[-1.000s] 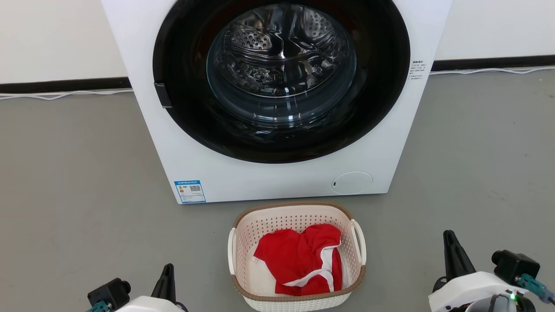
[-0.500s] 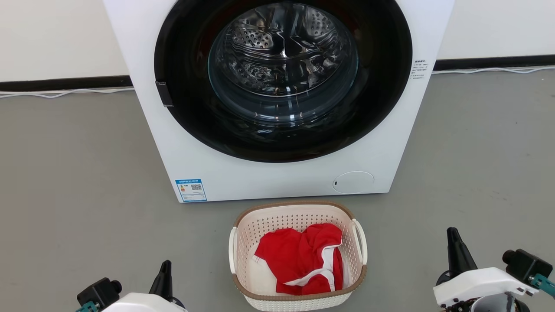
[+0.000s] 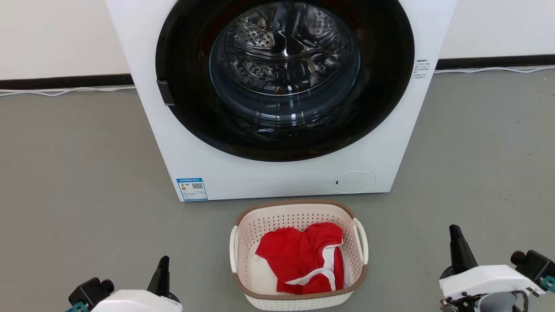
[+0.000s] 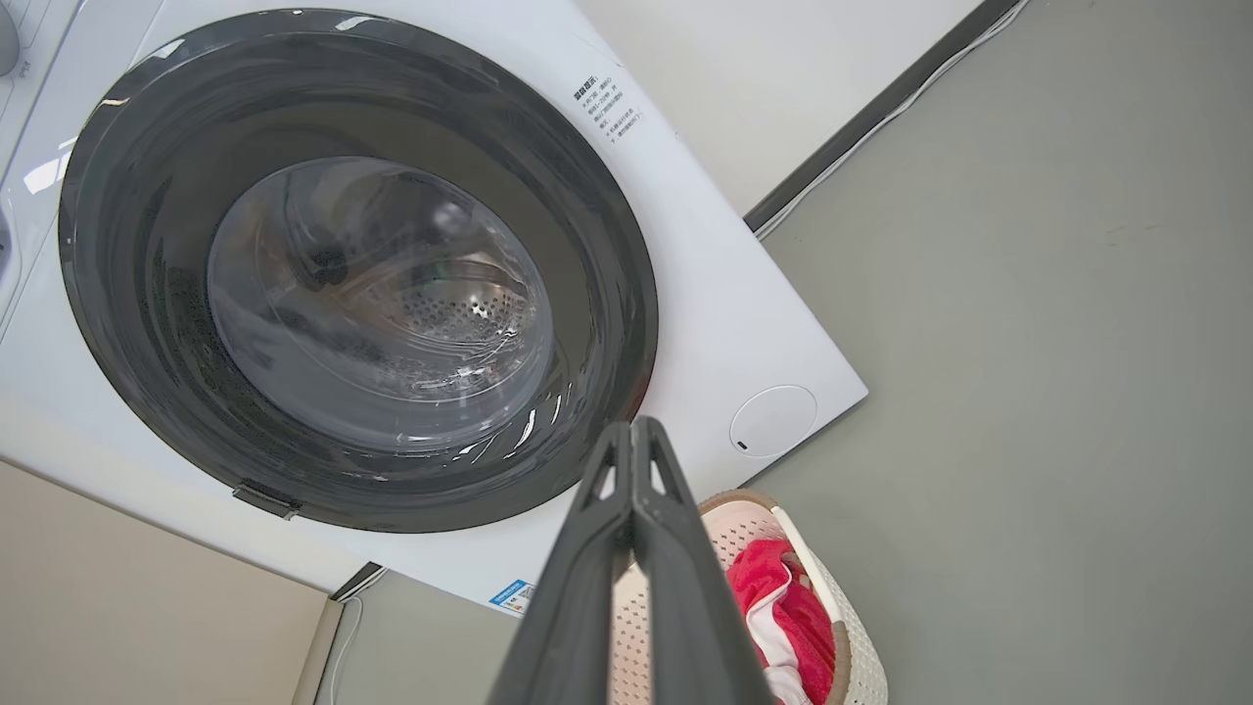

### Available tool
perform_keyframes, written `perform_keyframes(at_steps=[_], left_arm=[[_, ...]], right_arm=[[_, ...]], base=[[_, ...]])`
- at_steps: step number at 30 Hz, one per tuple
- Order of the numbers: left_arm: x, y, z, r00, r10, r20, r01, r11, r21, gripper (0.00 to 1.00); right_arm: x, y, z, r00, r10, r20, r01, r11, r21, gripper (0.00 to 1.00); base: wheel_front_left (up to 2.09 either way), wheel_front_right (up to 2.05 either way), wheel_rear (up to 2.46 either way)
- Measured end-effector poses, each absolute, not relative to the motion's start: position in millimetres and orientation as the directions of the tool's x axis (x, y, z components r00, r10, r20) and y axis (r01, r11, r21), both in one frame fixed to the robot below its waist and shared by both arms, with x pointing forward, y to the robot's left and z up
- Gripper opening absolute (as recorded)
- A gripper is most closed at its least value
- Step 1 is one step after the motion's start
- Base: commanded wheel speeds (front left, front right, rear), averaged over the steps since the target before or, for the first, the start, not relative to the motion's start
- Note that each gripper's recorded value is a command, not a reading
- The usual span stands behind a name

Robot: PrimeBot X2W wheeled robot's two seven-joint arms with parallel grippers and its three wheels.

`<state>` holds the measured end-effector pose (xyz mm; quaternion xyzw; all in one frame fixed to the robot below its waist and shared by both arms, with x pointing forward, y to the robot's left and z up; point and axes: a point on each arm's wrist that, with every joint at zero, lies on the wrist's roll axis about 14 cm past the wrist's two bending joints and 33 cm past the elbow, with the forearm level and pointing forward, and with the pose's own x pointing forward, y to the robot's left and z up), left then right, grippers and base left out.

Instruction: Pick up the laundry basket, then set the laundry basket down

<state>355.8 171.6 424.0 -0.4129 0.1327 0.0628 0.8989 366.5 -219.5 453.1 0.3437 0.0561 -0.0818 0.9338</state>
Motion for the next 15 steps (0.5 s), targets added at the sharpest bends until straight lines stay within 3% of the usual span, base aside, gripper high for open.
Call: perform_keyframes(at_steps=[15], left_arm=[[359.2, 175.7, 431.0, 0.961, -0.003, -0.277, -0.236, 0.515, -0.824, 0.0]], right_arm=[[370.3, -217.2, 458.4, 0.982, -0.101, -0.159, 0.188, 0.604, 0.775, 0.0]], base=[[0.0, 0.0, 0.0]])
